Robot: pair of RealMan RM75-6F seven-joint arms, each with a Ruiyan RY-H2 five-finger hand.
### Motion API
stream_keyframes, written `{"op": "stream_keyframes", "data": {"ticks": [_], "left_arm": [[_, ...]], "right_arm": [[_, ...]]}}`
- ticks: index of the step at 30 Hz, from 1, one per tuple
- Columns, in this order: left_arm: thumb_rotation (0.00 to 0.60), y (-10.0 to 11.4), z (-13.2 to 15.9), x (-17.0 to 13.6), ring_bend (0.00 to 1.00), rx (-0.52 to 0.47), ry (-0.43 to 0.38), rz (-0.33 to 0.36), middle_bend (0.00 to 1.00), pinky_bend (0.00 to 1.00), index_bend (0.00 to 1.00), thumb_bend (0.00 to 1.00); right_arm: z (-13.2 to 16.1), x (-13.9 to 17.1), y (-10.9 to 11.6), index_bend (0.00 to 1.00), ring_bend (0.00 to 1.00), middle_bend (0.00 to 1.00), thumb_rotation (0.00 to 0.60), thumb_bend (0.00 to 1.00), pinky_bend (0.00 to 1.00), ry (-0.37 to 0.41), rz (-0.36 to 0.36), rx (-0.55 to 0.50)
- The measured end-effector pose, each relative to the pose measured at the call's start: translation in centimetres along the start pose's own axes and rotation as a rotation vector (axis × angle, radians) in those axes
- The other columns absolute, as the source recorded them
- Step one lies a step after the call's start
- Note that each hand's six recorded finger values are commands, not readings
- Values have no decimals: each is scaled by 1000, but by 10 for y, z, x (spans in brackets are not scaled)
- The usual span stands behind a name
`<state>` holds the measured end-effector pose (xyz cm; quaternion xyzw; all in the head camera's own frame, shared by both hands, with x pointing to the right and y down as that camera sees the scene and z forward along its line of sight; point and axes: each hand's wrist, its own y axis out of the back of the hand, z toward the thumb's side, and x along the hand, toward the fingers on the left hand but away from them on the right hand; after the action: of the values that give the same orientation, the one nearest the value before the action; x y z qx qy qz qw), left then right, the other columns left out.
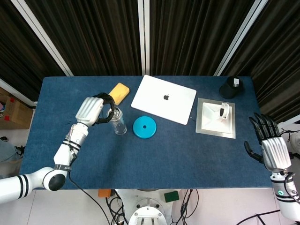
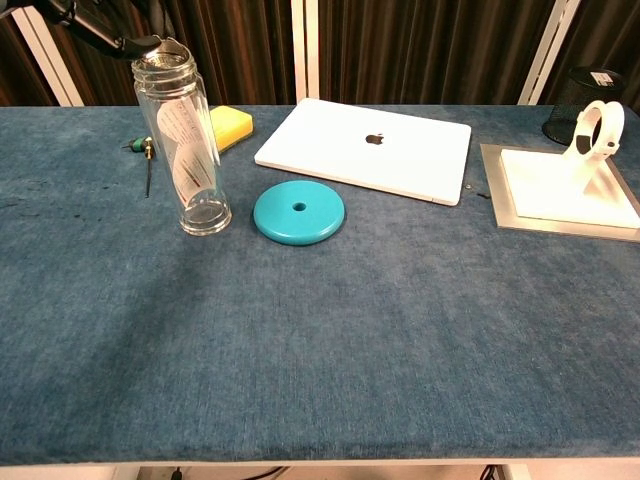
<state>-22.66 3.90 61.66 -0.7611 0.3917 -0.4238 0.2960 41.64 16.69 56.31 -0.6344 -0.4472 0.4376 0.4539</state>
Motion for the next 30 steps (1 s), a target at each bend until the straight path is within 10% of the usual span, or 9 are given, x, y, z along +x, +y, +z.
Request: {"op": "stream_keyframes", "data": {"ticks": [6, 14, 27, 30], "left_arm": [[600, 0, 0, -1, 252, -1, -3, -3, 375, 362, 543, 429], [600, 1, -1, -2, 252, -11, -25, -3, 353, 358, 91, 429], [600, 12, -12, -12, 227, -22, -30, 30, 284, 337, 110, 315], [490, 14, -14, -17, 216, -11, -34, 37, 274, 322, 230, 227]], "right_arm": [[0, 0, -1, 0, 0, 0, 600, 378, 11, -1, 2, 0], [0, 0, -1, 0, 0, 0, 600, 378, 11, -4, -2, 2], [0, 0, -1, 0, 0, 0, 600, 378, 11, -4, -3, 2], [0, 0, -1, 0, 0, 0, 600, 378, 11, -5, -2, 2]]}}
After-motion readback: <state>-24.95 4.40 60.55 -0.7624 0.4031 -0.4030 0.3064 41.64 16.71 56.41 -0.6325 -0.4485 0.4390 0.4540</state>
